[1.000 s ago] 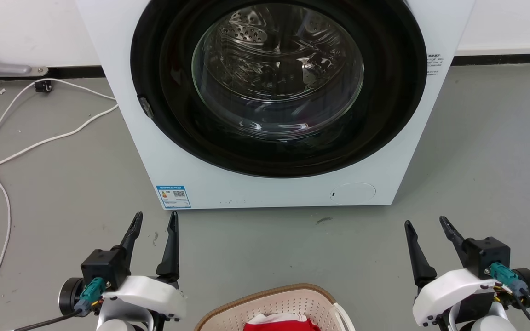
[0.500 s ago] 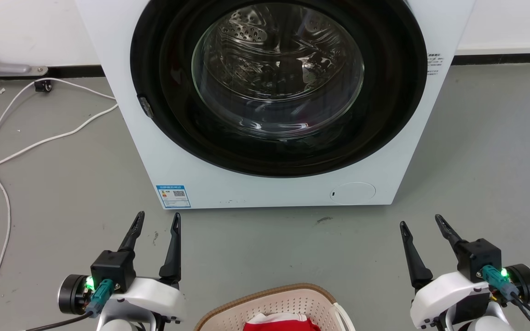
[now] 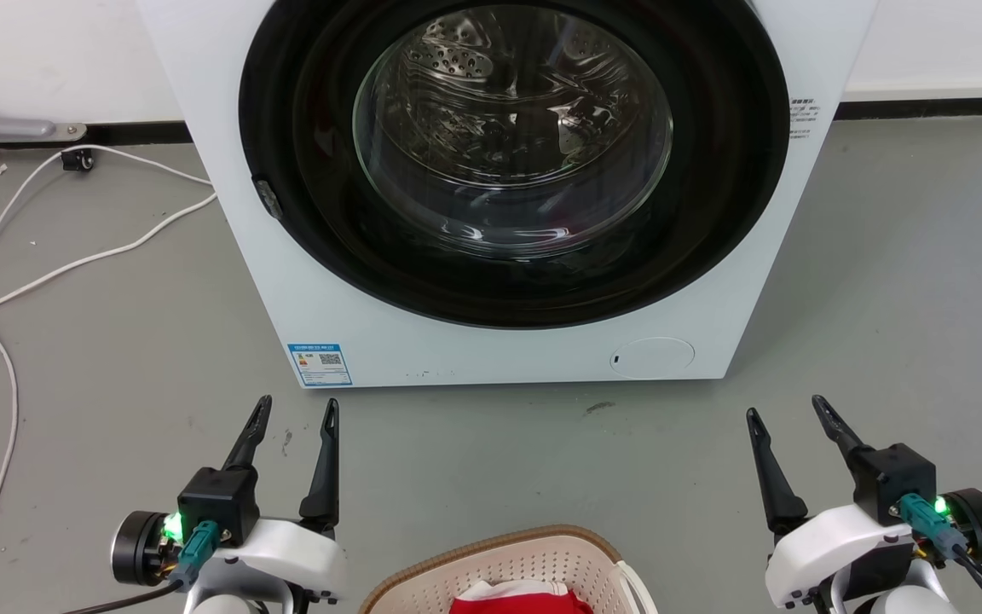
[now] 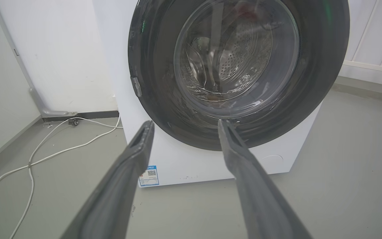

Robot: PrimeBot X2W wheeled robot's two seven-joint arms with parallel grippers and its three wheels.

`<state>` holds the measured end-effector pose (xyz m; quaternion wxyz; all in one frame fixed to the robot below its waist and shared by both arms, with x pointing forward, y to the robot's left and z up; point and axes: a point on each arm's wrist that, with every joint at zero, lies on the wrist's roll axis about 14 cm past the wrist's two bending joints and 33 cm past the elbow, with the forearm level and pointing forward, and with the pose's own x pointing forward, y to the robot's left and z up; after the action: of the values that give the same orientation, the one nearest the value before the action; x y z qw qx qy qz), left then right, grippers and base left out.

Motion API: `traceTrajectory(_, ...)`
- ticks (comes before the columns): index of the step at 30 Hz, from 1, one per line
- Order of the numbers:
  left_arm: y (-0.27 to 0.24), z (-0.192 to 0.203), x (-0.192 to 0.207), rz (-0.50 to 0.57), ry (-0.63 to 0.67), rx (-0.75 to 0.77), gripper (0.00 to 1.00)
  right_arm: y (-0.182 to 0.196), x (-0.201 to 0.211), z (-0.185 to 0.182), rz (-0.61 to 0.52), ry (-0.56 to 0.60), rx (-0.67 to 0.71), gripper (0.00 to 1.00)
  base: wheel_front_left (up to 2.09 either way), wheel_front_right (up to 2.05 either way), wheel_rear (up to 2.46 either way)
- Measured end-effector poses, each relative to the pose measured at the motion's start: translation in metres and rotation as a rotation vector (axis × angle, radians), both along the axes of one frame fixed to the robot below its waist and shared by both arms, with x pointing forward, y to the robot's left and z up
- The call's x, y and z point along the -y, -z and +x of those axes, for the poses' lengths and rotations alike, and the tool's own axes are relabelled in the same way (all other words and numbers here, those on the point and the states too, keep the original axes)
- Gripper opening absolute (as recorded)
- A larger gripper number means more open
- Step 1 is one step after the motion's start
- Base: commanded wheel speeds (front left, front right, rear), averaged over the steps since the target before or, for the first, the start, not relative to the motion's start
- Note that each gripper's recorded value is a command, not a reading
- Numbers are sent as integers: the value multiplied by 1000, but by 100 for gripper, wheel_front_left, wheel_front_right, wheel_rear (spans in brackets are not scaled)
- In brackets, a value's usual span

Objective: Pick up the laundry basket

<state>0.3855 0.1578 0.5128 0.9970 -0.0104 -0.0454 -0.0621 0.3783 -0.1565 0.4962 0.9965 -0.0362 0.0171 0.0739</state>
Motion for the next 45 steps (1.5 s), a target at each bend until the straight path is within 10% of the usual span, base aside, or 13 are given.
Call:
traceTrajectory(21, 35, 2, -9, -6, -42, -106, 100, 13, -4, 10, 3, -9, -46, 100, 0, 0, 0)
traceTrajectory(45, 233, -23, -17, -53, -111, -771, 100, 193, -42, 22, -6, -132, -621, 100, 0, 0, 0)
